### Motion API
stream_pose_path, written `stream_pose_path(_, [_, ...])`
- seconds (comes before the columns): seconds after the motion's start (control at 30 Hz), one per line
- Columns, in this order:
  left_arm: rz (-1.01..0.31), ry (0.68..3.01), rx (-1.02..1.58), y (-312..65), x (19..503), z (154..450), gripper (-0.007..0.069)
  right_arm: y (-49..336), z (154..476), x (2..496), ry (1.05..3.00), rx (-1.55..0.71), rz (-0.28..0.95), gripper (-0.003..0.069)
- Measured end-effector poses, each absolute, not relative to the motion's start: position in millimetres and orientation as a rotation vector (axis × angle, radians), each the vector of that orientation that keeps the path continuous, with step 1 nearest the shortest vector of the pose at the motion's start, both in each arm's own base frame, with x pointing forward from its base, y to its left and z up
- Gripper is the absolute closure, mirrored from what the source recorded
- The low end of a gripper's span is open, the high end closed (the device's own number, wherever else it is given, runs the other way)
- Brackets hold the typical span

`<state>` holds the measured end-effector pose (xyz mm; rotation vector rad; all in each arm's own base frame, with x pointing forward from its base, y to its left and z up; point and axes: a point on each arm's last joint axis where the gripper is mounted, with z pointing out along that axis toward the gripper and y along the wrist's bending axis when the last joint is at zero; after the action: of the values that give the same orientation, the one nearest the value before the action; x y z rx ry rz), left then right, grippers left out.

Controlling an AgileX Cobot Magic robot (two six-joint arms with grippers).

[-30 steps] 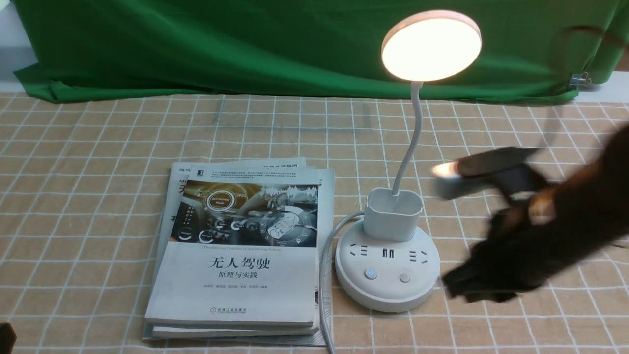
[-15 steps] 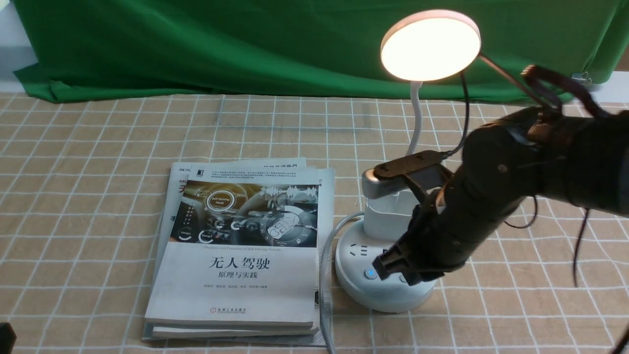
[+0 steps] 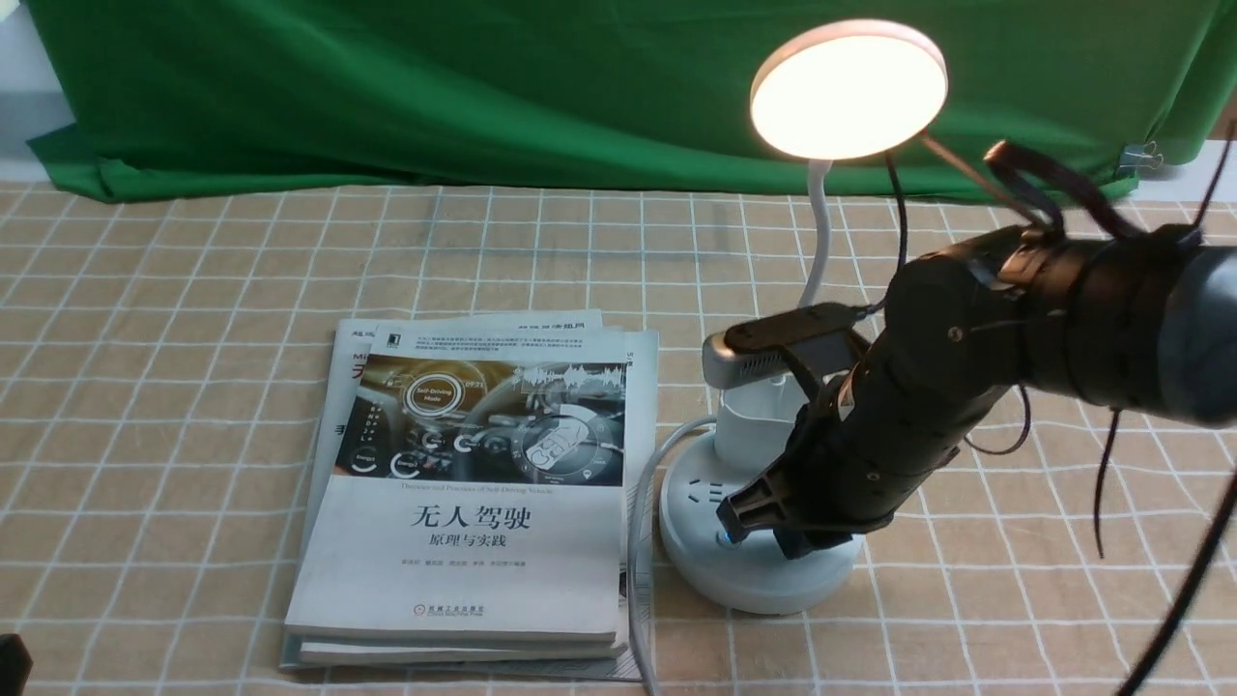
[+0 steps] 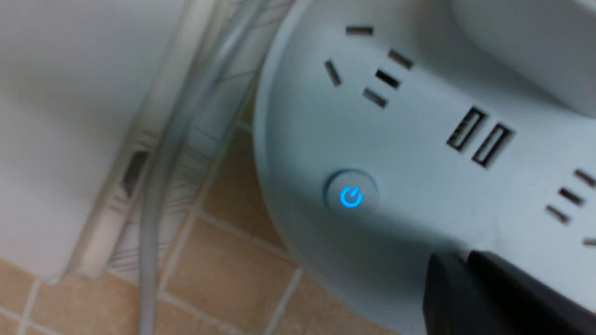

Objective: Turn off the desk lamp on the light coffee tablecloth by hand.
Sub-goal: 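Press the power button on the lamp base to turn the lamp off with the right gripper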

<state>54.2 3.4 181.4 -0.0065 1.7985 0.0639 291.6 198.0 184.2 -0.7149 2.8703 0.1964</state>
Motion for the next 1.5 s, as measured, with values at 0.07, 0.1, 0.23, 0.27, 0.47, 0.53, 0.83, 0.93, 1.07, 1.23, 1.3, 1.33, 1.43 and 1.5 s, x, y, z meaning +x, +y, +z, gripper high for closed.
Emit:
stream_pose_path(0.07, [0.064,1.798,-0.007,3,54,181,0.062,198,182,294,2.879,-0.709,0.194,0.061])
stream_pose_path(0.1, [0.064,1.798,-0.007,3,54,181,0.062,197,180,295,2.885,-0.706,0.192,0.061])
stream_pose_path(0.23, [0.064,1.798,-0.007,3,54,181,0.062,197,178,297,2.893,-0.702,0.194,0.061])
stream_pose_path(0.27, [0.064,1.798,-0.007,3,54,181,0.062,197,178,297,2.894,-0.703,0.194,0.061])
stream_pose_path(0.47, [0.064,1.798,-0.007,3,54,181,0.062,195,184,295,2.869,-0.7,0.201,0.061])
stream_pose_path(0.53, [0.063,1.798,-0.007,3,54,181,0.062,194,190,293,2.849,-0.698,0.204,0.061])
stream_pose_path(0.83, [0.063,1.798,-0.007,3,54,181,0.062,192,208,291,2.788,-0.684,0.228,0.061])
stream_pose_path(0.93, [0.063,1.798,-0.007,3,54,181,0.062,193,198,293,2.815,-0.689,0.217,0.061])
stream_pose_path(1.07, [0.063,1.798,-0.007,3,54,181,0.062,195,181,297,2.855,-0.697,0.197,0.061])
stream_pose_path(1.23, [0.063,1.798,-0.007,3,54,181,0.062,196,179,298,2.855,-0.695,0.197,0.061])
stream_pose_path(1.3, [0.063,1.798,-0.007,3,54,181,0.062,196,180,298,2.853,-0.698,0.197,0.061])
stream_pose_path(1.33, [0.063,1.798,-0.007,3,54,181,0.062,196,181,298,2.851,-0.698,0.198,0.061])
stream_pose_path(1.43, [0.063,1.798,-0.007,3,54,181,0.062,195,184,297,2.842,-0.696,0.201,0.061])
stream_pose_path(1.5, [0.063,1.798,-0.007,3,54,181,0.062,194,190,296,2.828,-0.693,0.208,0.061])
